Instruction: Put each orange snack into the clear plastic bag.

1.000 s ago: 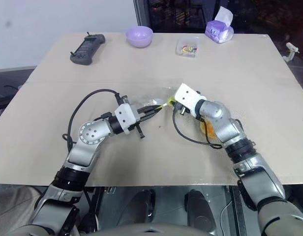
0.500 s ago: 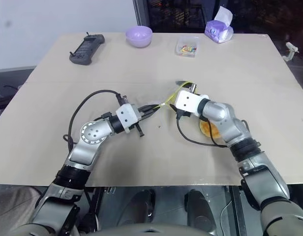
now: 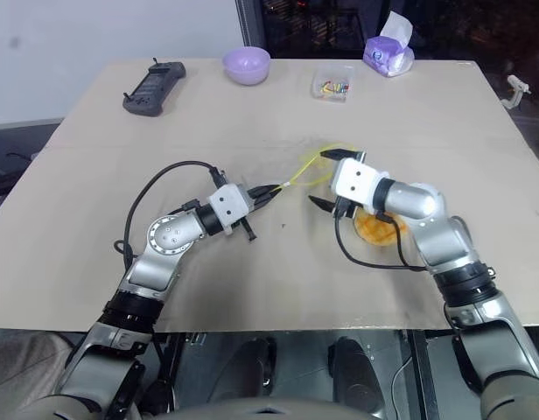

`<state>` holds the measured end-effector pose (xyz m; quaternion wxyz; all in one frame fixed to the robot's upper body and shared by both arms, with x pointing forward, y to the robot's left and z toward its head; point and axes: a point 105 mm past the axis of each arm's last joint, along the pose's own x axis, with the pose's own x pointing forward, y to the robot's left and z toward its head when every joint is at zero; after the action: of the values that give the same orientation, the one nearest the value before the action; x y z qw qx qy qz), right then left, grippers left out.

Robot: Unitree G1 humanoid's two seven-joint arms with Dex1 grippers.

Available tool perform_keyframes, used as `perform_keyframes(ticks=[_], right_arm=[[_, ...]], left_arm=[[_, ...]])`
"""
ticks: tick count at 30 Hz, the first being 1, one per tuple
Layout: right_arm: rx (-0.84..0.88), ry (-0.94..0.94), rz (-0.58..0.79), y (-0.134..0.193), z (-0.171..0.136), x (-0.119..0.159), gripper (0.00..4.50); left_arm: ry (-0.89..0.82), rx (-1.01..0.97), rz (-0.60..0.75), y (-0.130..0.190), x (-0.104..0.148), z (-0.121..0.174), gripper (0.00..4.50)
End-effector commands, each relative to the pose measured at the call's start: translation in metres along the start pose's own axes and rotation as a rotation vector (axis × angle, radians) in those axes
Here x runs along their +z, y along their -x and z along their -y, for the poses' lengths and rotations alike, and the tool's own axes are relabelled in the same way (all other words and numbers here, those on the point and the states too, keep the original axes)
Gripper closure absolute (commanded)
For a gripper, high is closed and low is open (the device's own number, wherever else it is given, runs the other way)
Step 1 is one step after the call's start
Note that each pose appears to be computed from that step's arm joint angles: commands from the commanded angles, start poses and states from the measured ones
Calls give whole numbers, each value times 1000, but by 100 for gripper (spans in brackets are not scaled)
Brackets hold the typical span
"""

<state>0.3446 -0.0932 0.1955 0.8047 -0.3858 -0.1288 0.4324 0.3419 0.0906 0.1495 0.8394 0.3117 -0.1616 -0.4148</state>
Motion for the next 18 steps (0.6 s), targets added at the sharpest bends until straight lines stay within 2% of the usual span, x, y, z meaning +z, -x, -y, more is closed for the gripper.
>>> perform_keyframes(ticks=[1, 5, 9, 15, 18], right_arm=[[-70, -138, 32, 22, 13, 4, 5], [-103, -371, -23, 57, 5, -23, 5], [-118, -518, -82, 81, -10, -44, 5], [-143, -642, -216, 89, -33, -81, 5], [-91, -687, -270, 88, -53, -94, 5]], left_arm=[[-33, 22, 39, -3, 10, -6, 450], [-30, 23, 43, -3, 10, -6, 450], [-26, 22, 43, -3, 9, -5, 450], [-13, 9, 59, -5, 12, -2, 450], [-12, 9, 59, -4, 12, -2, 450]])
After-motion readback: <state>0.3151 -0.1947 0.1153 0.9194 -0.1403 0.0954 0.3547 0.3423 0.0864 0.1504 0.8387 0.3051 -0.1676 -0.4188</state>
